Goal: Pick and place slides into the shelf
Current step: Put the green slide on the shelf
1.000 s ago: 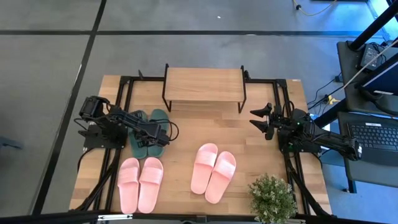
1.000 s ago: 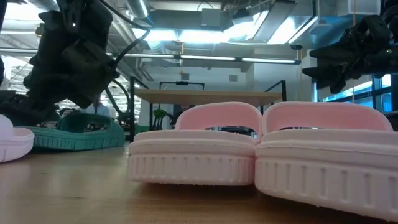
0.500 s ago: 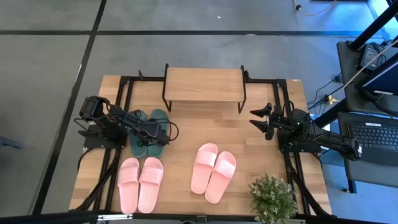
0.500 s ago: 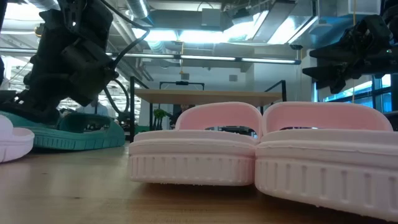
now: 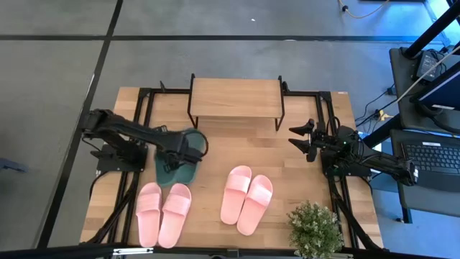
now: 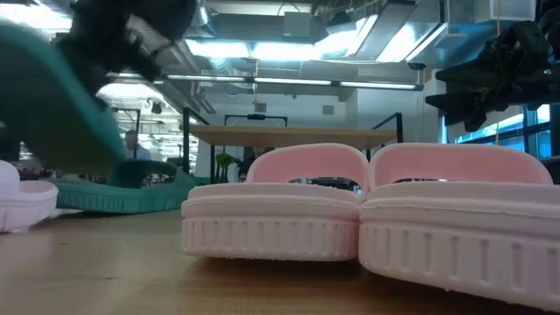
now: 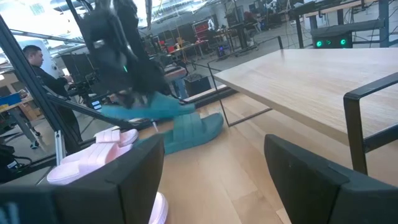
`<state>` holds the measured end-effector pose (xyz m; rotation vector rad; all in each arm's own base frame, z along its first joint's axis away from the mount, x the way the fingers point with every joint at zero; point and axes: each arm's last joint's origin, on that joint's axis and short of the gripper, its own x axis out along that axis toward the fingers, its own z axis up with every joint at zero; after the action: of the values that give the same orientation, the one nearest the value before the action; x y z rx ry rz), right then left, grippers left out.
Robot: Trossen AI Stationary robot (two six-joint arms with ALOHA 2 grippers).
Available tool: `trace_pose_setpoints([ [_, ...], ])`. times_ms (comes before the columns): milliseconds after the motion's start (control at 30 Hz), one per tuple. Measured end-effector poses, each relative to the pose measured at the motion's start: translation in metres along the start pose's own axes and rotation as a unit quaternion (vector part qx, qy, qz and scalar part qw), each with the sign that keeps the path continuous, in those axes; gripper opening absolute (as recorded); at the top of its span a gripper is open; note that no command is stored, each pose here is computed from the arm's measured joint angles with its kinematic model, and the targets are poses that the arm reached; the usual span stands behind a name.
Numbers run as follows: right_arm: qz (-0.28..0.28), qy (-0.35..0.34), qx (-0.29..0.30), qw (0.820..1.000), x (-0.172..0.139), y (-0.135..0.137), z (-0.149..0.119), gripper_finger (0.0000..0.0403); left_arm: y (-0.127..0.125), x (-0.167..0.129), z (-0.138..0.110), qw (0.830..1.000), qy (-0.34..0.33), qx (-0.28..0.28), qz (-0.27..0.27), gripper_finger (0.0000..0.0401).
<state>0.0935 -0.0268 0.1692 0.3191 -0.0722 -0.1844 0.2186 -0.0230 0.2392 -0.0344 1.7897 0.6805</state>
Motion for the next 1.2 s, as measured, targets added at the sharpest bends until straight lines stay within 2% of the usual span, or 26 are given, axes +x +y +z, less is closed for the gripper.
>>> trace_pose_setpoints([
  [133, 0.000, 0.000, -0.017, 1.000, 0.000, 0.000, 0.000, 0.0277, 0.015, -0.031, -0.001, 0.996, -0.088, 0.000, -0.003, 0.0002],
  [400, 0.000, 0.000, -0.023, 1.000, 0.000, 0.000, 0.000, 0.0277, 0.035, -0.097, -0.004, 0.973, -0.226, 0.037, -0.028, 0.0002],
  [567, 0.000, 0.000, -0.027, 1.000, 0.000, 0.000, 0.000, 0.0277, 0.050, -0.134, 0.007, 0.937, -0.348, 0.045, 0.003, 0.0002],
  [733, 0.000, 0.000, -0.026, 1.000, 0.000, 0.000, 0.000, 0.0277, 0.066, -0.156, 0.035, 0.885, -0.453, -0.007, 0.104, 0.0002],
  [833, 0.000, 0.000, -0.025, 1.000, 0.000, 0.000, 0.000, 0.0277, 0.074, -0.159, 0.059, 0.867, -0.468, -0.006, 0.169, 0.0002],
  [900, 0.000, 0.000, -0.025, 1.000, 0.000, 0.000, 0.000, 0.0277, 0.079, -0.157, 0.078, 0.862, -0.469, -0.007, 0.189, 0.0002],
  [1000, 0.000, 0.000, -0.022, 1.000, 0.000, 0.000, 0.000, 0.0277, 0.085, -0.146, 0.108, 0.864, -0.449, -0.015, 0.229, 0.0002],
  [1100, 0.000, 0.000, -0.022, 1.000, 0.000, 0.000, 0.000, 0.0277, 0.096, -0.135, 0.130, 0.865, -0.408, -0.054, 0.288, 0.0002],
  [1200, 0.000, 0.000, -0.022, 1.000, 0.000, 0.000, 0.000, 0.0277, 0.110, -0.133, 0.147, 0.866, -0.393, -0.086, 0.295, 0.0002],
])
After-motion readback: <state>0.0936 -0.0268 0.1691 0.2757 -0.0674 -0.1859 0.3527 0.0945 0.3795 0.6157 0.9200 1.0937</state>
